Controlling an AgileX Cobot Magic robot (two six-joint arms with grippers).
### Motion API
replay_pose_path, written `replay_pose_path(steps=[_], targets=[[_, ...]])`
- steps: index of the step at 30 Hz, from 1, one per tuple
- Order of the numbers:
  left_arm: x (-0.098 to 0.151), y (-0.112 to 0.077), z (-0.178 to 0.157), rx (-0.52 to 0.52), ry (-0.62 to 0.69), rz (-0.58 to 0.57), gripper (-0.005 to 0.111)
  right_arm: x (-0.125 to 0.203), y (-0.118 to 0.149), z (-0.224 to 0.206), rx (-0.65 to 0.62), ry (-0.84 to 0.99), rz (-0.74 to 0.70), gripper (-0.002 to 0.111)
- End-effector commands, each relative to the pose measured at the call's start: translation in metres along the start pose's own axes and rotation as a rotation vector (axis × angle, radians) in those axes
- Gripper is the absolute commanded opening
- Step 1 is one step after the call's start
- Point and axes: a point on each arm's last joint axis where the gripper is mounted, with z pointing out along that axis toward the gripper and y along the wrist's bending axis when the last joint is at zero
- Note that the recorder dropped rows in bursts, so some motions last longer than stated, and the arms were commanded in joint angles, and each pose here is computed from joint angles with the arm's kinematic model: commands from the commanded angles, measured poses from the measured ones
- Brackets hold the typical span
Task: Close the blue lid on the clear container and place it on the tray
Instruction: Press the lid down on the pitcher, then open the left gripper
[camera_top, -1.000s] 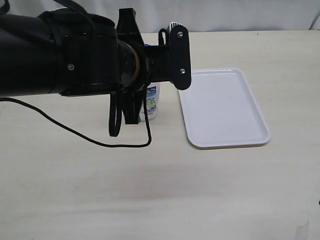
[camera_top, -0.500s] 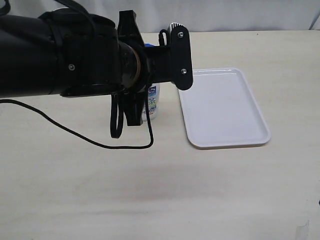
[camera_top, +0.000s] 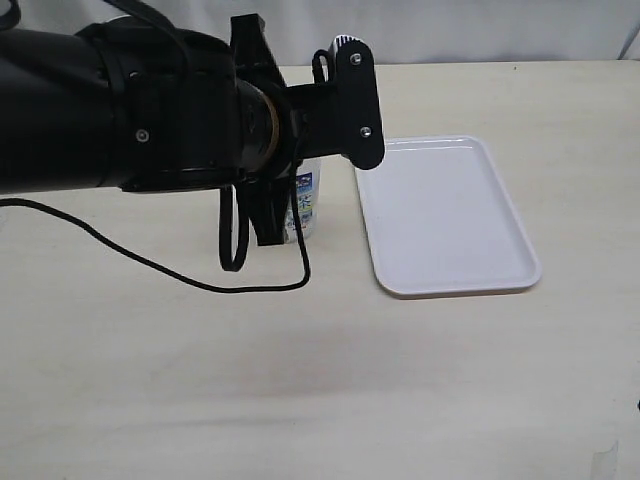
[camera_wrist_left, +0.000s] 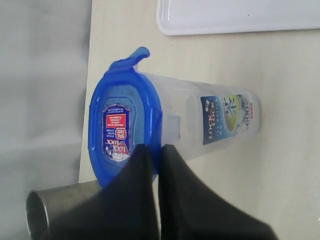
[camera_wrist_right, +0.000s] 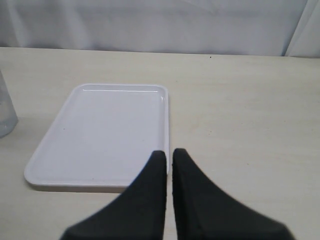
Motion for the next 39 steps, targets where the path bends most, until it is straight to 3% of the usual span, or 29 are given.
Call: replay_pose_path(steps=[1,39], targets=[[0.0039,0.0027,0.001,-0.002,0.014,-0.04,0.0,0.0003,-0.0003,-0.0001,0.005,-0.005,0.0,0.005],[0.0012,-0.0013,0.0009,0.042,-0.015,-0.086,0.0,0.0003,-0.0003,-0.0001,0.005,-0.005,0.0,0.005]])
